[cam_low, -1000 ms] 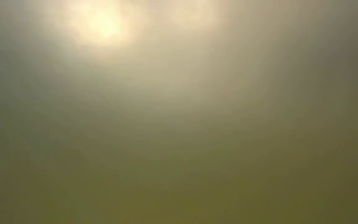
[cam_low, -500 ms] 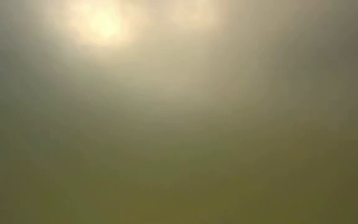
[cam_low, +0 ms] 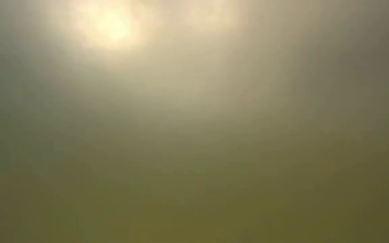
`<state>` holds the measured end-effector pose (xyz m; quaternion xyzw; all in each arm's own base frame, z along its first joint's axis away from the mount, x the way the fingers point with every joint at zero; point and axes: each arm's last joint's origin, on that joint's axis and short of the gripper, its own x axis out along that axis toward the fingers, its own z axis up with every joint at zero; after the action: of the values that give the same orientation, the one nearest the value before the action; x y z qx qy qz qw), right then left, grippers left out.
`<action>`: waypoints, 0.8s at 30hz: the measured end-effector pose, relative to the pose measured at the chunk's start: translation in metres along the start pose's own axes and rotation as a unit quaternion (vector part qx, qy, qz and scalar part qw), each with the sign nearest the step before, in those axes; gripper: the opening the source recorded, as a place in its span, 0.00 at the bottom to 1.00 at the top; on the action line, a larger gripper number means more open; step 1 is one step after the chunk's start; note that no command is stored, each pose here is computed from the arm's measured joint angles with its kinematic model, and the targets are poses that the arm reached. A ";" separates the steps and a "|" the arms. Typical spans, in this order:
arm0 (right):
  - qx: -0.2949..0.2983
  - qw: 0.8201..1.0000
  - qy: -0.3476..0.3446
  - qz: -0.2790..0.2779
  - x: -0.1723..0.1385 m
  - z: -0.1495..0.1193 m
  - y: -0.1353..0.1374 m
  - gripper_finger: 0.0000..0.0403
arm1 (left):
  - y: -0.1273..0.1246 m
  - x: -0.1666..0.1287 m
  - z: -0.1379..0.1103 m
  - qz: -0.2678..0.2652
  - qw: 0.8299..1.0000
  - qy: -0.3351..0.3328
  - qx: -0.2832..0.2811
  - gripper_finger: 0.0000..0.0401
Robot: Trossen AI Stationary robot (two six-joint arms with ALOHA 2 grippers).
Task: Sort silverware by color (type)
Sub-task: Put the black spoon into the orange bin
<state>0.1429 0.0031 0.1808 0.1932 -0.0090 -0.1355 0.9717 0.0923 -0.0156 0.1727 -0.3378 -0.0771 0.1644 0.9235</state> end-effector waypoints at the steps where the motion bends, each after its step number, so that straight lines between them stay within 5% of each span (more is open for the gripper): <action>1: 0.028 1.000 0.000 0.000 0.000 0.000 0.000 0.20 | 0.000 0.000 0.000 0.000 1.000 0.000 0.000 0.10; 14: 0.099 0.993 -0.032 -0.047 0.000 0.002 -0.003 0.20 | 0.000 0.000 0.000 0.000 1.000 0.000 0.000 0.10; 20: 0.232 0.971 -0.036 -0.042 0.000 0.002 -0.003 0.20 | 0.000 0.000 0.000 0.000 1.000 0.000 0.000 0.10; 24: 0.243 0.968 -0.038 -0.046 0.000 0.002 -0.004 0.20 | 0.000 0.000 0.000 0.000 1.000 0.000 0.000 0.10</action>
<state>0.1420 -0.0012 0.1815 0.4184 -0.0700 -0.1808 0.8874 0.0924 -0.0157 0.1727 -0.3376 -0.0769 0.1643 0.9236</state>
